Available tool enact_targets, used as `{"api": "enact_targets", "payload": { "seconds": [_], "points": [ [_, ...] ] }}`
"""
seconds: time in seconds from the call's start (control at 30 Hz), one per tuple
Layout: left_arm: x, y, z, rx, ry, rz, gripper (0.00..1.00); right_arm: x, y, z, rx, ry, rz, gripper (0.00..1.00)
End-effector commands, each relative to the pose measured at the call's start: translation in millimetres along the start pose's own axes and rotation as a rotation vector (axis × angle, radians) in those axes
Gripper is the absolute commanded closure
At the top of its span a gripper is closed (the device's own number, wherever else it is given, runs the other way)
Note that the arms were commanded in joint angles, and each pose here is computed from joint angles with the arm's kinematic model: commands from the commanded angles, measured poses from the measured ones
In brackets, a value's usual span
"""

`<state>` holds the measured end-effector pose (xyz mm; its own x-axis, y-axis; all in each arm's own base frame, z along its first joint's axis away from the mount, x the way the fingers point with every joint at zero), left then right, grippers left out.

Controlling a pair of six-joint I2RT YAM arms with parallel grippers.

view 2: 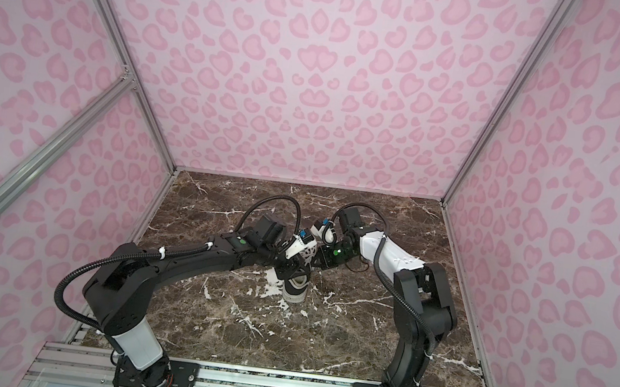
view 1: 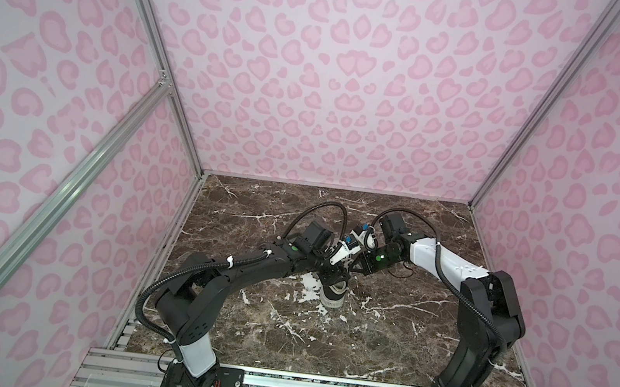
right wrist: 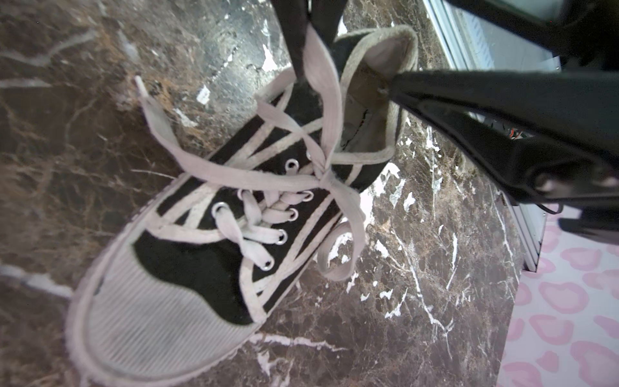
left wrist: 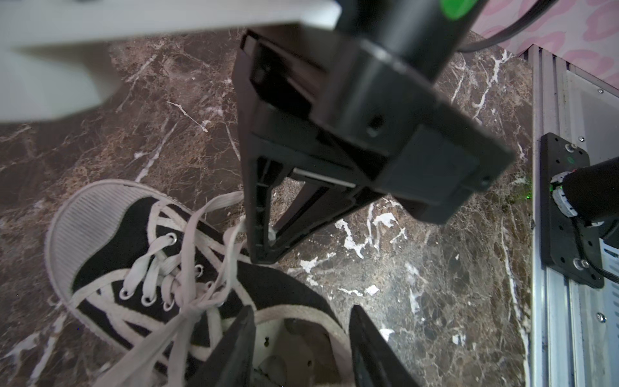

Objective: Tie the shoes

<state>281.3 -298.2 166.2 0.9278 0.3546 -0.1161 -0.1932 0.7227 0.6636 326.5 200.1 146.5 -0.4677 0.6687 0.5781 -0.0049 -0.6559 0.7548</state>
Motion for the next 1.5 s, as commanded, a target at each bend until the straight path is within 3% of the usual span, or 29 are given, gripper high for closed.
{"api": "enact_targets", "payload": {
  "seconds": [0.0, 0.43, 0.53, 0.73, 0.8, 0.9, 1.0, 1.17, 1.47],
  "points": [
    [3.3, -5.1, 2.0, -0.022, 0.002, 0.032, 0.52, 3.2, -2.7, -5.7, 0.045, -0.049, 0.052, 1.0],
    [10.3, -20.3, -1.9, -0.055, 0.024, 0.078, 0.55, 5.5, -2.1, -9.3, 0.062, -0.086, 0.078, 1.0],
    [12.7, -11.9, -3.4, -0.069, -0.013, 0.138, 0.55, 4.5, -0.5, -10.3, 0.068, -0.078, 0.06, 1.0],
    [10.7, -4.2, 5.6, -0.088, -0.055, 0.126, 0.57, 1.6, -0.6, -10.4, 0.077, -0.073, 0.048, 1.0],
    [11.7, -2.6, 8.5, -0.105, -0.056, 0.131, 0.6, 1.4, -0.3, -10.5, 0.077, -0.068, 0.043, 1.0],
    [17.4, -4.4, 12.8, -0.1, -0.052, 0.137, 0.74, 1.8, 0.6, -10.6, 0.071, -0.061, 0.04, 1.0],
    [21.5, -5.0, 16.4, -0.125, -0.051, 0.138, 0.79, 1.6, 0.4, -11.2, 0.074, -0.062, 0.04, 1.0],
    [23.6, -6.1, 17.5, -0.141, -0.063, 0.129, 0.78, 1.7, 0.1, -11.2, 0.077, -0.06, 0.044, 1.0],
    [23.5, -12.2, 10.6, -0.133, -0.094, 0.067, 0.68, 2.8, 0.7, -10.4, 0.082, -0.049, 0.051, 1.0]
  ]
}}
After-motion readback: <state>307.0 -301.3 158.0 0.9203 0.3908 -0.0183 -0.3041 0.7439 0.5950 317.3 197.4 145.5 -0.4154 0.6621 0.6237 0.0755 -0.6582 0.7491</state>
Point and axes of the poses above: each gripper's point midway between its finger pads, its own y axis back along the fingers, its own x axis along the line the jaws close on, z = x × y, the point moved 7 cm from there along y, back along the fingers, and after that the axes turned 5 degrees about -y, right-handed, at the moved point
